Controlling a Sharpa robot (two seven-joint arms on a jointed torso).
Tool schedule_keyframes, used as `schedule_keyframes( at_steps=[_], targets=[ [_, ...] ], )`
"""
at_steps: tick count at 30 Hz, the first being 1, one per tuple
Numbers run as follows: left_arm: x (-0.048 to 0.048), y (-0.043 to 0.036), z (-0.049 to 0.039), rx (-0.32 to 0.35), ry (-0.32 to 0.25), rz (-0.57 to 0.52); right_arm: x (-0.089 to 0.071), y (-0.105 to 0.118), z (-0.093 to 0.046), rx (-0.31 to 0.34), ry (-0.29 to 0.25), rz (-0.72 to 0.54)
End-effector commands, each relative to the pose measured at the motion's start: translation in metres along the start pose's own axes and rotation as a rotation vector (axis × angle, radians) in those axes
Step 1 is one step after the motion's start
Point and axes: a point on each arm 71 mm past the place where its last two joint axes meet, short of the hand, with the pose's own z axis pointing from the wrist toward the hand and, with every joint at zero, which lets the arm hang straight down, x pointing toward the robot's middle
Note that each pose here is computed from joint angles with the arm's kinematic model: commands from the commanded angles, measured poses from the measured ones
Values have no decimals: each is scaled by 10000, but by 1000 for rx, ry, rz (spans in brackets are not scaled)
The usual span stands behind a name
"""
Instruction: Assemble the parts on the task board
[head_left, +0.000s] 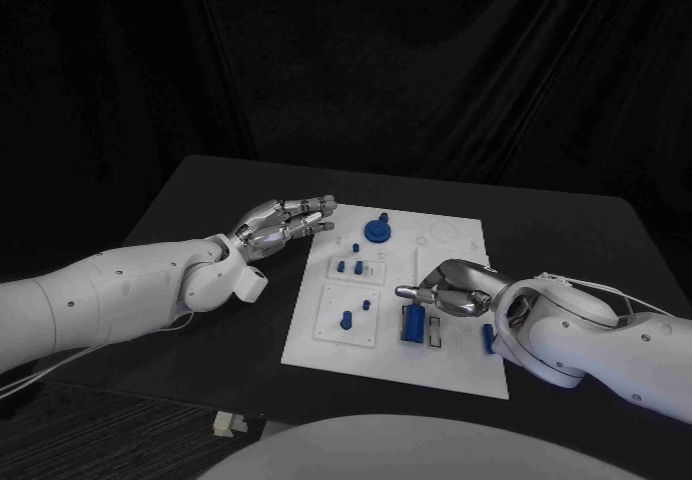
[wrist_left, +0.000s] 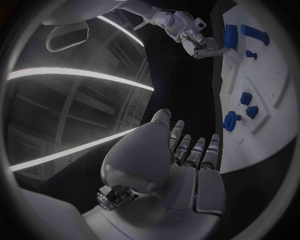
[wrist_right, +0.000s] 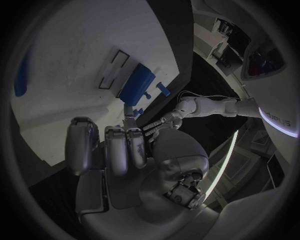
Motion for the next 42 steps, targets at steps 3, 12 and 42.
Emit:
schedule_keyframes(
  at_steps=[3, 12, 42],
  targets=[
    [16, -4, 4, 13, 9, -17, 43, 16, 14, 4, 26, -4],
    [6, -2, 0, 11, 8, -16, 74, 42, 55, 4, 47, -7],
    [-6, -2, -11, 10, 6, -15, -231, -72, -162, -45, -196, 3]
  ],
)
